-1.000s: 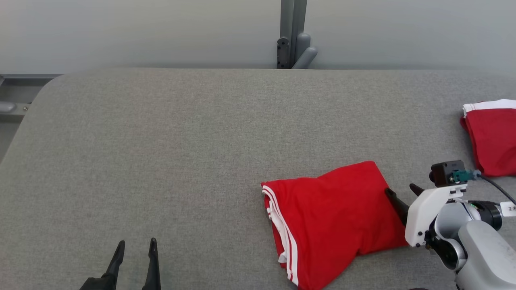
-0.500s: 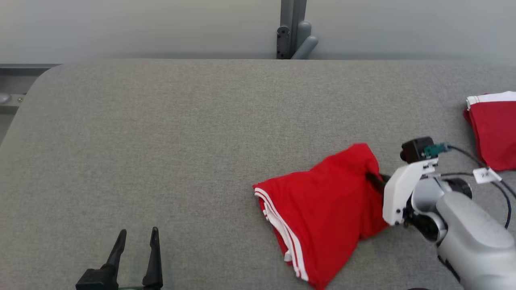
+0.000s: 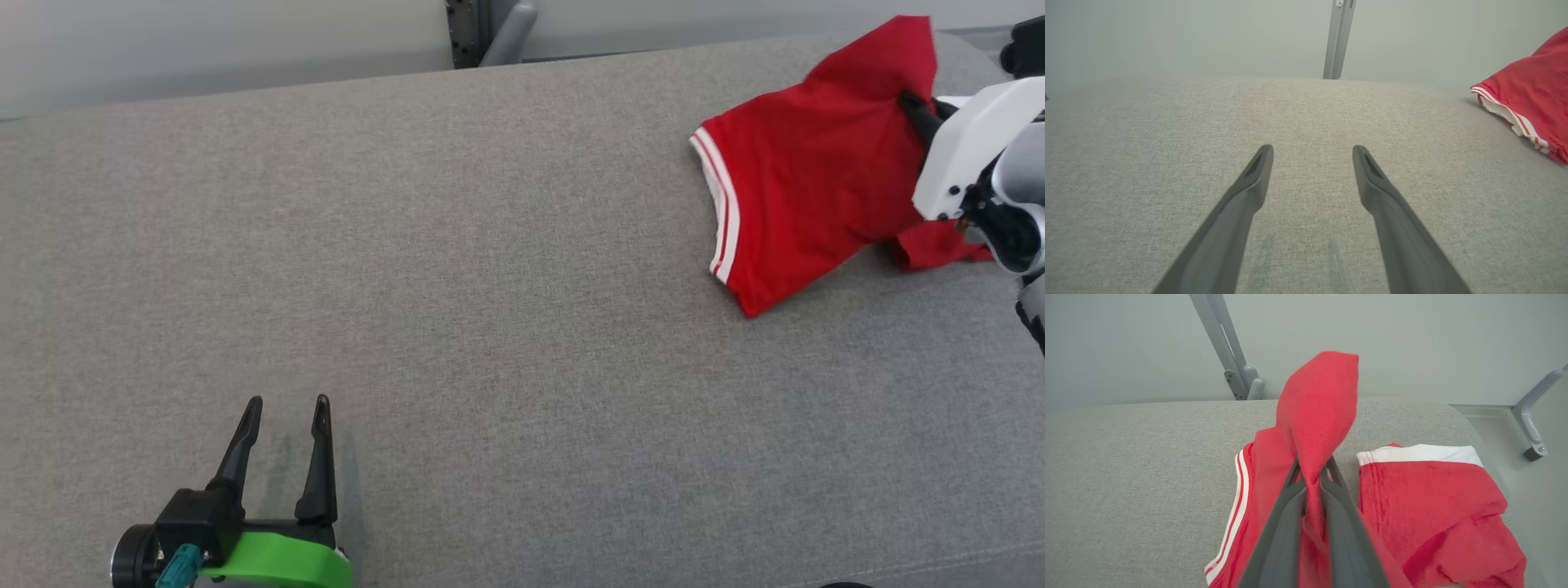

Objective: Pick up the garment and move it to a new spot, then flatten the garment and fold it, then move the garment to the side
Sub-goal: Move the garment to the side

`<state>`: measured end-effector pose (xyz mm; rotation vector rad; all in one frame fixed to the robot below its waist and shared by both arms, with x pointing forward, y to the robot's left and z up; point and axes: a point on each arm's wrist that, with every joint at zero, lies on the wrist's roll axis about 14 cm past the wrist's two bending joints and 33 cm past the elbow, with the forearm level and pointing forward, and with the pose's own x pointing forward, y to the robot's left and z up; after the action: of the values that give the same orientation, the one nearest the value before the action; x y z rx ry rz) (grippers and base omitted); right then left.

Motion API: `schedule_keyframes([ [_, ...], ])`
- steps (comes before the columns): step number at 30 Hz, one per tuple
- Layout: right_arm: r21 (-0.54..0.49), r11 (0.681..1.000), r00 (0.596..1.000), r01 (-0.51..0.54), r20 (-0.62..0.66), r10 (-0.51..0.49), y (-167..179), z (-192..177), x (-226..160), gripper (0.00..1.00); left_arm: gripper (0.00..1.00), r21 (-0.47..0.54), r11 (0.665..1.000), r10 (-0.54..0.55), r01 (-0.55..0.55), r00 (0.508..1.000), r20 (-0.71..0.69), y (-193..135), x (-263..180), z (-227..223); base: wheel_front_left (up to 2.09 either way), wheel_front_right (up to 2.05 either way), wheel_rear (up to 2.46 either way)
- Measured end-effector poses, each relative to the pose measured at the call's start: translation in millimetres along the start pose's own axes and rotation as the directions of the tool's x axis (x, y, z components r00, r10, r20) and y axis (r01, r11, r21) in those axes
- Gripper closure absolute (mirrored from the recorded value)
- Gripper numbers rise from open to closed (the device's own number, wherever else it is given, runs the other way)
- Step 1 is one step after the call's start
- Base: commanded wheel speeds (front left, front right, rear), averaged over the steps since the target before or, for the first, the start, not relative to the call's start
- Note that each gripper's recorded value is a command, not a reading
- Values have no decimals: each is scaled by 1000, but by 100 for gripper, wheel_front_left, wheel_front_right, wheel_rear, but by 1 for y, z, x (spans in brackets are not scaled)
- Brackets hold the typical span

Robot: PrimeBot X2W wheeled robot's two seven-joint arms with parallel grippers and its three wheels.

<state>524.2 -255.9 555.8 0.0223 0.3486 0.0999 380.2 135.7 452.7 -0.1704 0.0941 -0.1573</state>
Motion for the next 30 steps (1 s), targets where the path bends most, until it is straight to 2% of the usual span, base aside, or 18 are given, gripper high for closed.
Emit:
schedule_keyframes([
  [8, 43, 987, 988, 153, 19, -154, -61, 4, 2, 100, 0, 10, 999, -52, 53, 997, -48, -11, 21, -18, 0, 0, 0],
  [15, 64, 978, 980, 197, 27, -199, -73, 11, 12, 100, 0, 3, 998, -58, 58, 996, -74, -12, 23, -28, 0, 0, 0],
  [21, 27, 968, 968, 250, -26, -250, -89, 5, 16, 100, 0, 3, 999, -39, 40, 995, -87, -5, 20, -32, 0, 0, 0],
  [22, 20, 964, 963, 267, -42, -266, -94, 1, 16, 89, 0, 4, 999, -35, 36, 996, -87, -4, 20, -32, 0, 0, 0],
  [24, -11, 953, 950, 302, -78, -302, -106, -9, 14, 58, 0, 9, 1000, -28, 29, 996, -88, -1, 20, -32, 0, 0, 0],
  [25, -29, 946, 942, 322, -89, -323, -113, -13, 12, 27, 0, 13, 1000, -24, 25, 996, -88, 0, 19, -32, 0, 0, 0],
  [26, -56, 938, 935, 341, -84, -345, -120, -14, 10, 0, 0, 17, 1000, -19, 21, 996, -89, 2, 19, -32, 0, 0, 0],
  [30, -177, 896, 914, 407, 67, -401, -137, 8, 2, 0, 0, 19, 1000, -5, 7, 996, -90, 7, 17, -32, 0, 0, 0],
])
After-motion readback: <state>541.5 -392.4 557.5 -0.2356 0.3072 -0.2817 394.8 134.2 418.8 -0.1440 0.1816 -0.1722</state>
